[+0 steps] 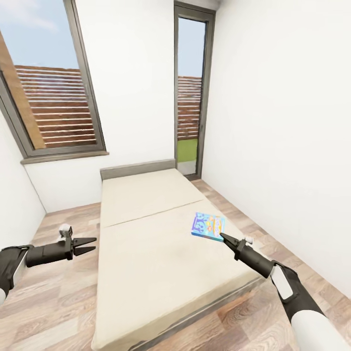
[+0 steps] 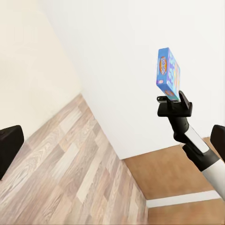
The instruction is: Put all the toys in the child's room - the three board games (two on the bed and one on the table), the two jigsaw puzzles on the table, and the tennis ball on the table - inside the toy box on the table in the child's room.
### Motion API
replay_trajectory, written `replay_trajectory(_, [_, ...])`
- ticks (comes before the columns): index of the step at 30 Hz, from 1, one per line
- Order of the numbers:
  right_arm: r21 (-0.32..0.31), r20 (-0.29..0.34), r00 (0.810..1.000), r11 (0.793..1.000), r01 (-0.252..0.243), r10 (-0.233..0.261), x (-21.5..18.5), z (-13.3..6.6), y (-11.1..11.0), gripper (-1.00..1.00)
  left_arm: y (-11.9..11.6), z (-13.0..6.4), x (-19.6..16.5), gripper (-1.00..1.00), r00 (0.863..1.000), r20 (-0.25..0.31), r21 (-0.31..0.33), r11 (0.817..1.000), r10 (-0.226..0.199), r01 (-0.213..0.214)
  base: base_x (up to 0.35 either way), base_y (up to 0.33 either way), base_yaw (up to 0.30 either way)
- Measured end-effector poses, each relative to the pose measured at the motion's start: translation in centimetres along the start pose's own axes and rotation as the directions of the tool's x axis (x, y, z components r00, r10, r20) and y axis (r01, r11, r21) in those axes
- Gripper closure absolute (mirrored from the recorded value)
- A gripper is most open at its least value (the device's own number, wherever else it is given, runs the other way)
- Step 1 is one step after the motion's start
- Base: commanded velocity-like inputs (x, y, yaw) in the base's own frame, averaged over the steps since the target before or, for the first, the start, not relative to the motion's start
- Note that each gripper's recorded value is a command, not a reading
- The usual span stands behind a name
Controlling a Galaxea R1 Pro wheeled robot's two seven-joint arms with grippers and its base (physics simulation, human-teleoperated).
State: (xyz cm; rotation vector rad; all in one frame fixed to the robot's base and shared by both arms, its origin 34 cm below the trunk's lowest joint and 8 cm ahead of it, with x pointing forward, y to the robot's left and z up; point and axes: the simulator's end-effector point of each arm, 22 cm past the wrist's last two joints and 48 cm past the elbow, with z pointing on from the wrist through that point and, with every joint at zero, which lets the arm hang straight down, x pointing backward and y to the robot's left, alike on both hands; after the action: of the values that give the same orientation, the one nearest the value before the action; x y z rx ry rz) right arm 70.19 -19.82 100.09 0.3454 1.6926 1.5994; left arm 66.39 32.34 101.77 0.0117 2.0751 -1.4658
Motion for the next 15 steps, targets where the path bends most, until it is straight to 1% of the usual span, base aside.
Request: replay_trajectory(15, [-0.008,0.008,1.000,1.000,0.011,-0.011,-0.8,-0.3,2.3,1.00,-2.1,-0.8,-0.7,-1.00,1.000,0.005,0.002,1.000,0.014,-0.014,0.000,0.000,-0.253])
